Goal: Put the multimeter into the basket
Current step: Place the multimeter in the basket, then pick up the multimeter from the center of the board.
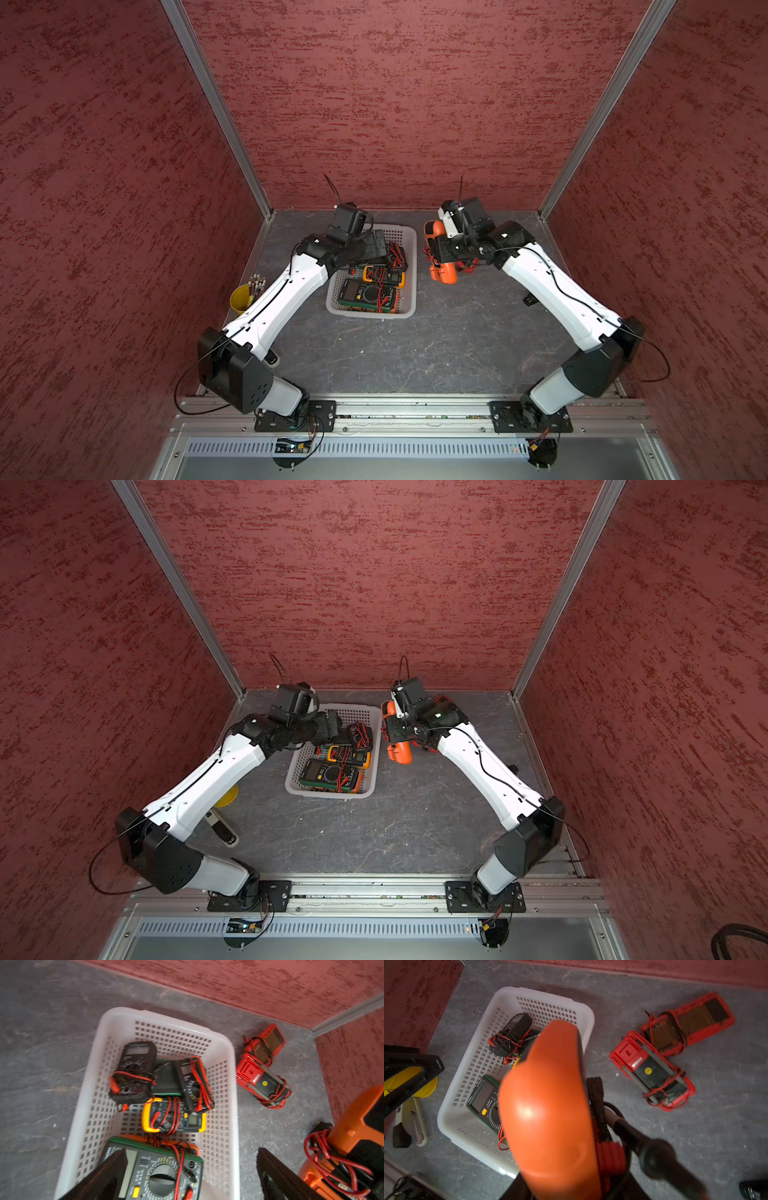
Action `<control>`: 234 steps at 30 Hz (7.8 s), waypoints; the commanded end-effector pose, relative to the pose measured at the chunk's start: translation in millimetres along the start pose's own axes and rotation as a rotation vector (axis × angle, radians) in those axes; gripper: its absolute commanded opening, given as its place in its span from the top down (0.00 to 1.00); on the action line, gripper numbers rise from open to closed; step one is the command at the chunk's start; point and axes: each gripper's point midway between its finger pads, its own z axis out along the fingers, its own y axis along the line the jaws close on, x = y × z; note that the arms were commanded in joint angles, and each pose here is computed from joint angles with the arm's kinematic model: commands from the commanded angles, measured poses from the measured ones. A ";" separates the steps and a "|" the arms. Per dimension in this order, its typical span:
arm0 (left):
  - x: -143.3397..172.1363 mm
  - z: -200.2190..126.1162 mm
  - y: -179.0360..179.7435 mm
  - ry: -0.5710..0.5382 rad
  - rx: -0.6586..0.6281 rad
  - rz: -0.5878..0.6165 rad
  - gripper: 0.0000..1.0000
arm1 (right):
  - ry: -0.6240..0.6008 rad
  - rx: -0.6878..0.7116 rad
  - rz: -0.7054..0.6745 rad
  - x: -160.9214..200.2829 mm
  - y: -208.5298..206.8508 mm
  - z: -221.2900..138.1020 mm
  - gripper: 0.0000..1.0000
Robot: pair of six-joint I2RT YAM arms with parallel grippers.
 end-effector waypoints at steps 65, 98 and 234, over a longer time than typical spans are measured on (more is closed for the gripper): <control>-21.7 -60.3 157.0 -0.141 -0.057 -0.474 0.00 | 0.076 0.007 -0.542 11.2 168.4 127.7 0.45; -15.8 -51.7 153.8 -0.123 -0.024 -0.484 0.00 | 0.259 0.175 -0.135 55.8 96.1 176.7 0.75; -38.2 -28.2 90.4 -0.071 0.146 -0.349 0.00 | 0.143 -0.428 0.944 91.4 -203.0 226.6 0.21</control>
